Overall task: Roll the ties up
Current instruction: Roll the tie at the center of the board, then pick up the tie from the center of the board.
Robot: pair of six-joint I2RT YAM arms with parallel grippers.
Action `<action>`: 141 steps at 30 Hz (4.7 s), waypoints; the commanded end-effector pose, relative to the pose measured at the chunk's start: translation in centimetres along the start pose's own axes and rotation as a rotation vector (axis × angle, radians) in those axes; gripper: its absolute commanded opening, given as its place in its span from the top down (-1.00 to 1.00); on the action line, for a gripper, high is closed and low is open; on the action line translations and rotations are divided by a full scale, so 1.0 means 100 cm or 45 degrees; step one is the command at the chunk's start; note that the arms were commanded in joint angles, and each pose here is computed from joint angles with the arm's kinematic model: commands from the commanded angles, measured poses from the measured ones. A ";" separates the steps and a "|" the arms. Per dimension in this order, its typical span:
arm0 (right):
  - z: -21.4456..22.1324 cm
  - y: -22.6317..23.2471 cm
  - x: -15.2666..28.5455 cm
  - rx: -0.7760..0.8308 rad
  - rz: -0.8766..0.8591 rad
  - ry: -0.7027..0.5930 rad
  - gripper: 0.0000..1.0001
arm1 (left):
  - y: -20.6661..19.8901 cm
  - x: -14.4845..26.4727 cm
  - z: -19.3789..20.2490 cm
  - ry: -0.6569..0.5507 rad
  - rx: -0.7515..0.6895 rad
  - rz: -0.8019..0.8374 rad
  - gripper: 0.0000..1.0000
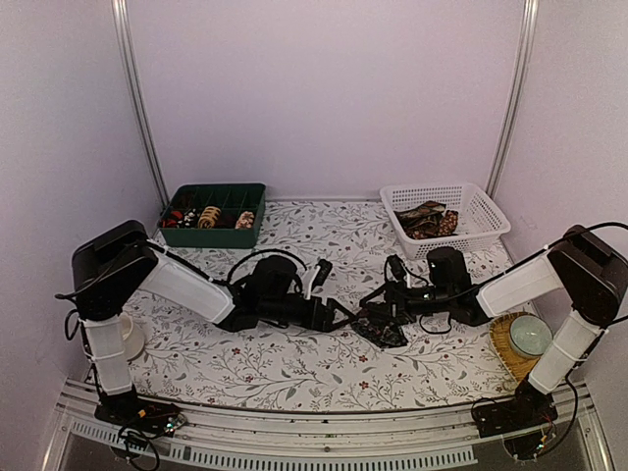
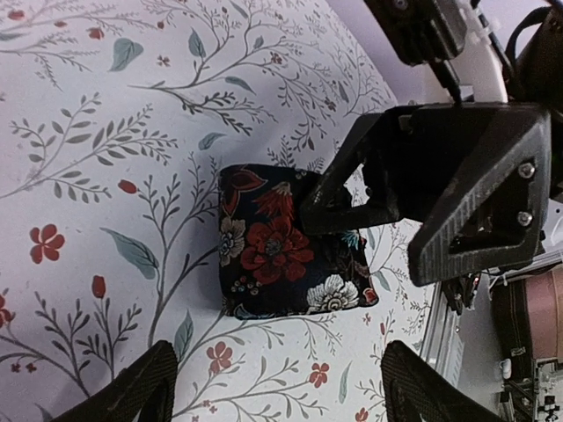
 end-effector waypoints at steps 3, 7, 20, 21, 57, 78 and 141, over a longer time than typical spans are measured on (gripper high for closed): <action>0.025 -0.011 0.004 -0.035 0.069 0.077 -0.26 | 0.006 -0.020 0.013 0.126 0.084 0.052 -0.59; 0.027 -0.009 0.002 -0.021 0.064 0.085 -0.25 | 0.011 -0.025 0.014 0.141 0.083 0.028 -0.61; 0.030 -0.010 -0.001 -0.019 0.071 0.099 -0.24 | 0.030 -0.052 0.019 0.244 0.095 -0.042 -0.60; 0.028 -0.009 -0.001 -0.015 0.070 0.097 -0.24 | 0.034 -0.054 0.023 0.264 0.100 -0.062 -0.56; -0.046 0.083 0.040 0.376 0.129 -0.071 -0.57 | 0.053 -0.045 0.038 0.311 0.097 -0.184 -0.49; -0.010 0.002 0.029 0.228 0.387 0.028 -0.03 | 0.035 -0.052 0.008 0.263 0.078 -0.083 -0.51; 0.038 -0.058 0.021 0.396 0.678 0.195 0.36 | 0.041 -0.083 0.047 0.552 0.460 0.205 -0.40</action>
Point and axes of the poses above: each gripper's point midway between its finger pads, its own x axis back along the fingers, its own y axis along the line the jaws close on, z = x × y, the point moved 2 cm from there along x, back along the fingers, and after that the axes turned 2 degrees about x, right-handed, at the moved point
